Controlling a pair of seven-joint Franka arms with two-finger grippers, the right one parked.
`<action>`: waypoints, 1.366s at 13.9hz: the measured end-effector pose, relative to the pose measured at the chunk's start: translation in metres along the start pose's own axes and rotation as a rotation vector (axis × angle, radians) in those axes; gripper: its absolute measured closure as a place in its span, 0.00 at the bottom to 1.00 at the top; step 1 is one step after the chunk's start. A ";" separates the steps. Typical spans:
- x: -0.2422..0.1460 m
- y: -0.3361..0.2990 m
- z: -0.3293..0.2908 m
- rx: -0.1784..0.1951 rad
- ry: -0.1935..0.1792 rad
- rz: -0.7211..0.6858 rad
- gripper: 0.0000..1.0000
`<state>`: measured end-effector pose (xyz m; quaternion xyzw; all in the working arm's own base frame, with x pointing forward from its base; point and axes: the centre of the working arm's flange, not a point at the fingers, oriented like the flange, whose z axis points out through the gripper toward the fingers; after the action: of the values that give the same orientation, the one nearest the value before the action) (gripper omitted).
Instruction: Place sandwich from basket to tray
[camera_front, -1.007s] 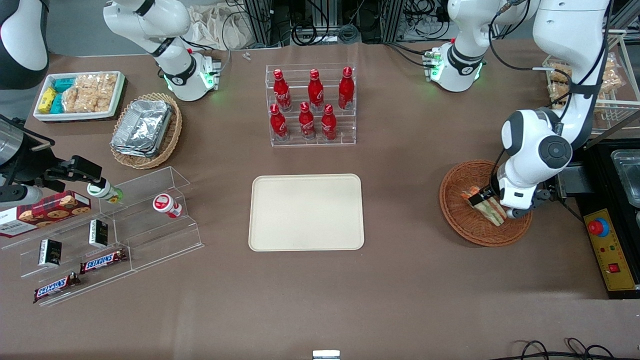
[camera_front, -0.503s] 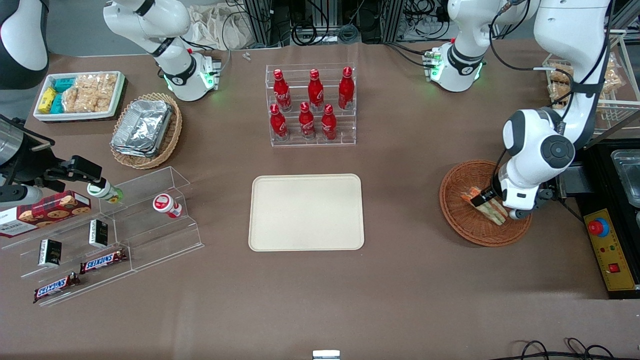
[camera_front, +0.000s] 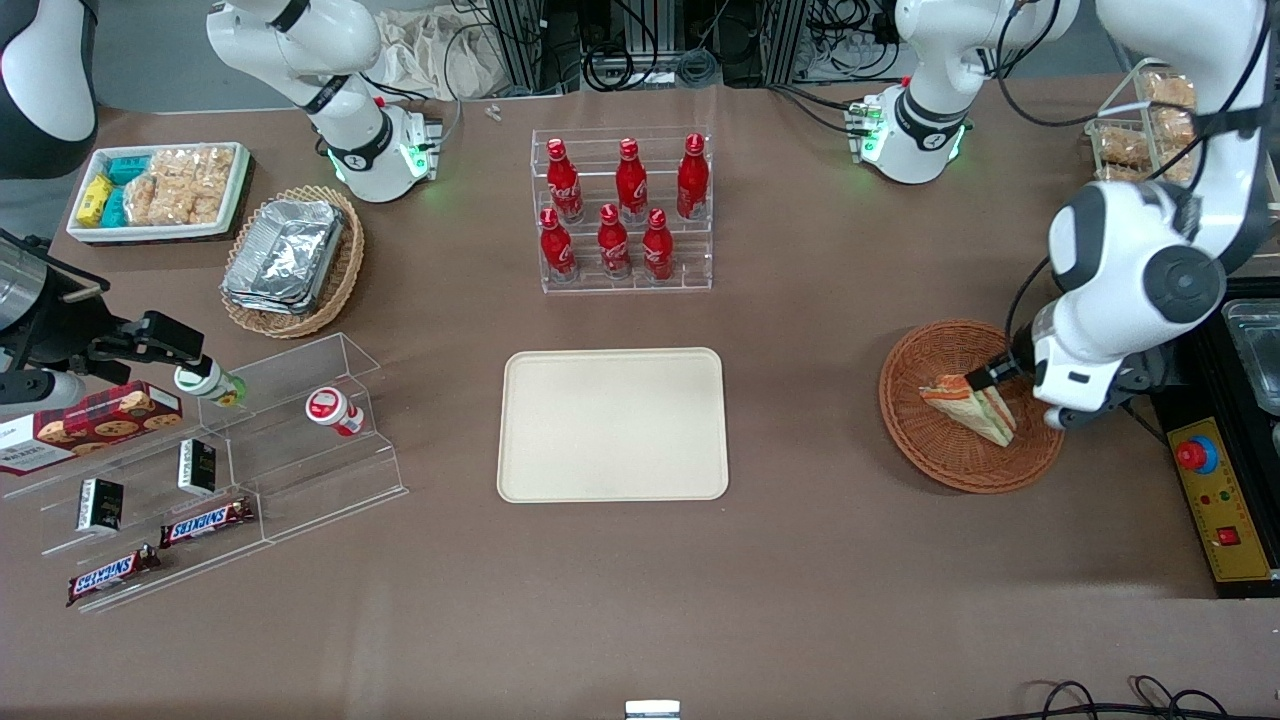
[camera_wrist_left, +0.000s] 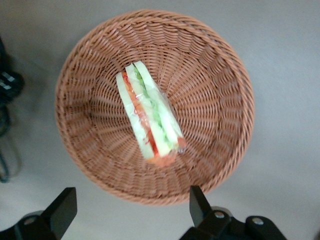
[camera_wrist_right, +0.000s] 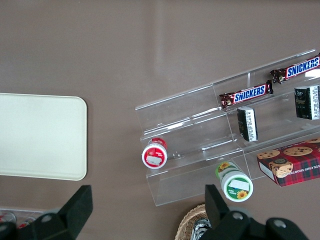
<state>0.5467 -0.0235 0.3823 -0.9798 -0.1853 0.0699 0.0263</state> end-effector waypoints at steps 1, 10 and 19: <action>-0.005 -0.001 -0.022 0.007 -0.015 0.058 0.00; -0.007 0.007 -0.119 0.002 0.004 0.308 0.00; 0.041 0.035 0.021 -0.020 0.033 -0.357 0.00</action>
<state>0.5943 -0.0400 0.3536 -0.9326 -0.3566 0.0464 0.0313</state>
